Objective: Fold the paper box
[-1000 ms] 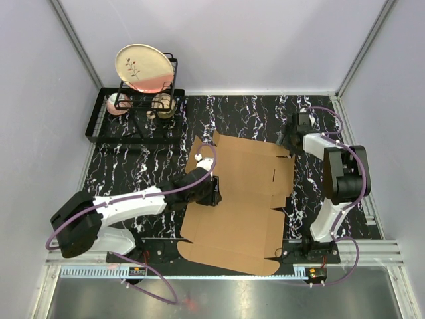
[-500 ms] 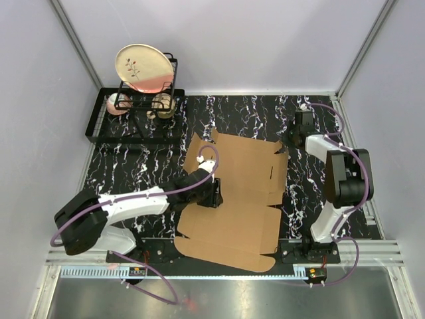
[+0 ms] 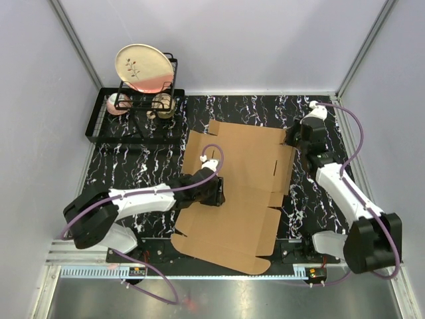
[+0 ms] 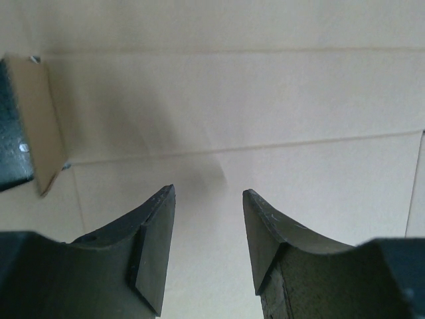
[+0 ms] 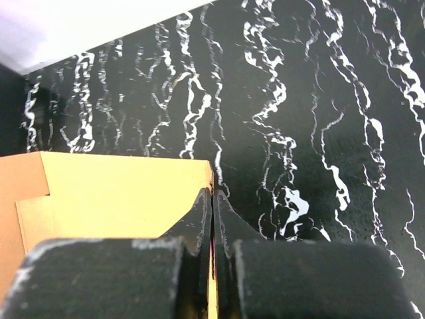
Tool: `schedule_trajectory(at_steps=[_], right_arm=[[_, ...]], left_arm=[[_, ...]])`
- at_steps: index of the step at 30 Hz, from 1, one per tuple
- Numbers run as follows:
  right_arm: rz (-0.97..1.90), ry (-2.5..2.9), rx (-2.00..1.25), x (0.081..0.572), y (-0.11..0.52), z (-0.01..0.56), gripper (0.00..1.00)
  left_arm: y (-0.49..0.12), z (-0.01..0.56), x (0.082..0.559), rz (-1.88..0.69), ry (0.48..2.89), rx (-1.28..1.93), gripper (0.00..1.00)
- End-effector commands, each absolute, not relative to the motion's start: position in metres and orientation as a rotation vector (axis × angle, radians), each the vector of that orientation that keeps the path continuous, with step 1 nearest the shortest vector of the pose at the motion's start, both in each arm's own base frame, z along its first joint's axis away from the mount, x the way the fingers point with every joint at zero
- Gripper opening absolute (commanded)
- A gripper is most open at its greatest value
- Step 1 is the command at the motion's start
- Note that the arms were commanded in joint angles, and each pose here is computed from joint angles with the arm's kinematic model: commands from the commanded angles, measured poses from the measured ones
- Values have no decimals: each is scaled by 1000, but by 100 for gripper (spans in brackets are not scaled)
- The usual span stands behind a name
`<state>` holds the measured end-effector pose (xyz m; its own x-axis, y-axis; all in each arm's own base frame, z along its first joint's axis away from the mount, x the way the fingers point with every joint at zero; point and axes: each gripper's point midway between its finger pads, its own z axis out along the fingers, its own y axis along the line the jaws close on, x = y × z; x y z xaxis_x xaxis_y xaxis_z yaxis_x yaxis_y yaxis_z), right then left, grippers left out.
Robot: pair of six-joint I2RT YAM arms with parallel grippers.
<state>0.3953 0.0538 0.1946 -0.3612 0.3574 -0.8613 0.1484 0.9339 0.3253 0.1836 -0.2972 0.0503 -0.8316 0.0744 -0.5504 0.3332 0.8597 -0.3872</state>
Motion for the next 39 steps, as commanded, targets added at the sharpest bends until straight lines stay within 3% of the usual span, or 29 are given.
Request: schedule_trajectory(at_steps=[1,11,22,39], right_arm=[[158,1896,260,373,66,215,0],[173,1910,211,324,82,216,0],[204,1838,179,312,84,245,0],[510,1890,14,243,115,269,0]], left_arm=[[-319,78,207,-687,2406,232,49],[-323,63,231,-552,2401,167,48],[-326,37,201,-640,2487,217,46],[-299,-27,215,-328,2530,184,44]])
